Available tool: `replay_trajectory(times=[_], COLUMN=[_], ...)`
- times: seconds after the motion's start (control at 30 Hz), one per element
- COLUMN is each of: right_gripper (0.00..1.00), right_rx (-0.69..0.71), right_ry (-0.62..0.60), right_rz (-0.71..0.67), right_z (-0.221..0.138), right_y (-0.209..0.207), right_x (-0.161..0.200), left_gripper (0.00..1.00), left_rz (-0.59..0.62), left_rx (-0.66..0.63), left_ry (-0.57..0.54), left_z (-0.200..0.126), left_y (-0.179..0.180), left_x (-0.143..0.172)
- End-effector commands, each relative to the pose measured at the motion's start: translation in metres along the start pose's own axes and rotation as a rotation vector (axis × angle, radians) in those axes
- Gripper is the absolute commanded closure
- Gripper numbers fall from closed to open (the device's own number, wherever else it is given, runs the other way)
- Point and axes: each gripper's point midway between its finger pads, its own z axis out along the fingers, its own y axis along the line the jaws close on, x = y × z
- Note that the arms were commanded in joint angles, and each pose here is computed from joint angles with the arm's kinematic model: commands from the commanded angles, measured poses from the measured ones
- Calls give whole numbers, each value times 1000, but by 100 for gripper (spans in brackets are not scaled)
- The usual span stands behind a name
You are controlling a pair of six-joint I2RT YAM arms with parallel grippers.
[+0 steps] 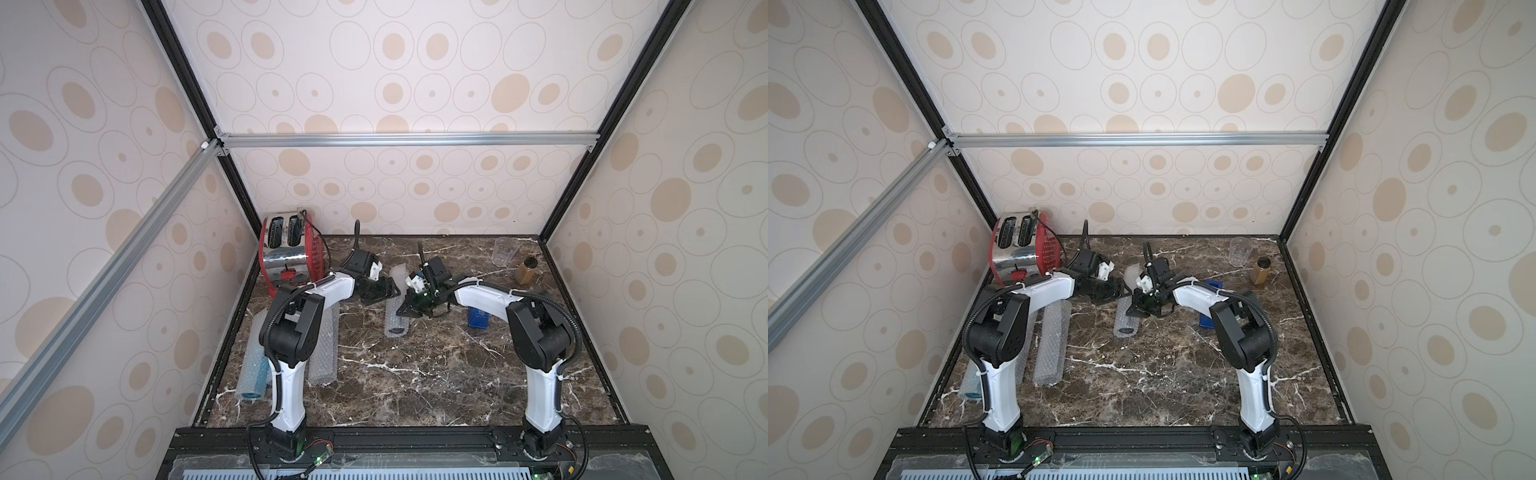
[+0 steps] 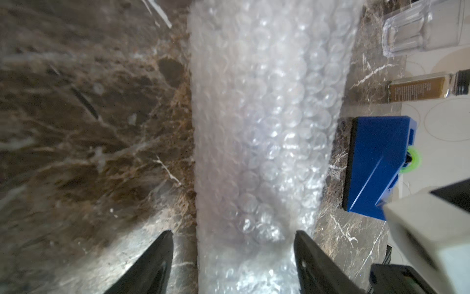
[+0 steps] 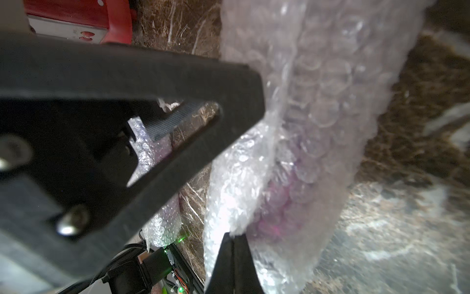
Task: Wrap wine bottles in bubble wrap
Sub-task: Wrap the wine bottle in bubble wrap.
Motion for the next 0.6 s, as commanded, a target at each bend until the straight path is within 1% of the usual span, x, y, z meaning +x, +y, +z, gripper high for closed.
replay_trajectory(times=[0.0,0.1,0.2,0.37,0.47,0.57], right_gripper=[100,100,100,99,91,81], right_rx=[21,19,33,34,37,62], right_ry=[29,35,42,27,5,-40], right_rz=[9,11,8,-1,4,-4], right_z=[8,9,8,-1,-16,-42], right_y=[-10,-10,-12,-10,-9,-11], right_x=[5,5,6,4,1,-3], left_gripper=[26,27,30,38,41,45], left_rz=[5,7,-7,-16,-16,-19], left_rx=[-9,-16,-31,-68,-69,-70], left_ry=[-2,7,37,70,77,84], left_z=[5,13,25,36,35,36], left_y=[-3,0,8,23,27,31], left_x=[-19,-22,-20,-8,-1,5])
